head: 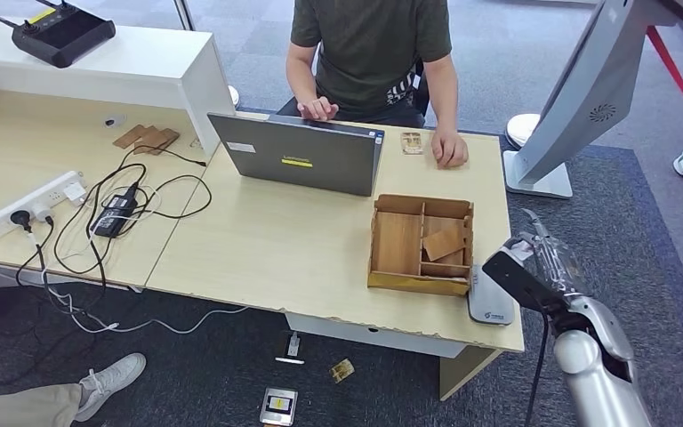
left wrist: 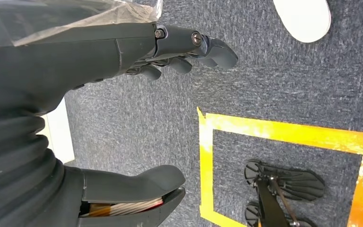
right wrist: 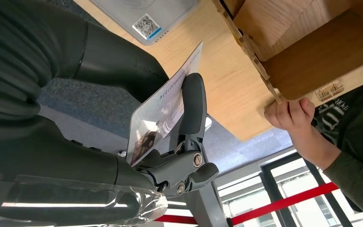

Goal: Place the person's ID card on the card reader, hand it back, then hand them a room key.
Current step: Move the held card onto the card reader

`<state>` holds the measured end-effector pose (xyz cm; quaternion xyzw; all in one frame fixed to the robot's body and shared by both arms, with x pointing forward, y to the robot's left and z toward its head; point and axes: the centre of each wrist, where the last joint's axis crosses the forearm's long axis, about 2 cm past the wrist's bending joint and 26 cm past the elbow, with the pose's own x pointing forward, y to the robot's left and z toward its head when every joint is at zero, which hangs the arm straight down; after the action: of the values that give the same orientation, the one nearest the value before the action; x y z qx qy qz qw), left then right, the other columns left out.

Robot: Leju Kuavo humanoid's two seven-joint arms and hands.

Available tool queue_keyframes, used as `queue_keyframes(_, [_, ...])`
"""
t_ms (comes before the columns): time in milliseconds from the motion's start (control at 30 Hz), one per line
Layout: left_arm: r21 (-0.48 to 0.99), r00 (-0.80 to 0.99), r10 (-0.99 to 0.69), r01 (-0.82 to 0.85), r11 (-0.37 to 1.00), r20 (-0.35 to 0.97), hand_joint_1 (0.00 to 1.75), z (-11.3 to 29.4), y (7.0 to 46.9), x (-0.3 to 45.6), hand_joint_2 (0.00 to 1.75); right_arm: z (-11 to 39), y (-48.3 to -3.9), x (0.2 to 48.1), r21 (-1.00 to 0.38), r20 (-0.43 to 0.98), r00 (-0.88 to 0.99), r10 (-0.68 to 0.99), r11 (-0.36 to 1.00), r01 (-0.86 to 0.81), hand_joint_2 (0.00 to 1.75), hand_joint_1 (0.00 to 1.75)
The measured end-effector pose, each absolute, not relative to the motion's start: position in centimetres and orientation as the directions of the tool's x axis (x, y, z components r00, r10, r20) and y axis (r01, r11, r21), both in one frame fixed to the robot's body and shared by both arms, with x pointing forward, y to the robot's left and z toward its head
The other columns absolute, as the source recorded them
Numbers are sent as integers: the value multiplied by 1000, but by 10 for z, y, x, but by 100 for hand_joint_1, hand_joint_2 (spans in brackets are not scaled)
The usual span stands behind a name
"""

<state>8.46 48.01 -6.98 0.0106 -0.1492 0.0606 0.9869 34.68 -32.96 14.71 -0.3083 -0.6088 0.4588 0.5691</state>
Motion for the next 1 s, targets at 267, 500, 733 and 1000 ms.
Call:
queue_keyframes(267, [7,948,122,-129,992,293,0,-69,483,85,175,137,-338,344,-909,405,-128,905,384,-162,175,175])
queue_keyframes(500, [10,948,129,-137,990,291,0,-69,483,85,175,133,-358,343,-915,387,-67,920,374,-152,175,175])
queue_keyframes(733, [15,949,121,-131,991,290,0,-69,483,85,175,133,-379,342,-916,378,-30,926,368,-161,175,175])
queue_keyframes(1000, [12,949,116,-125,992,292,0,-68,483,85,175,123,-382,336,-902,392,-31,919,378,-211,175,175])
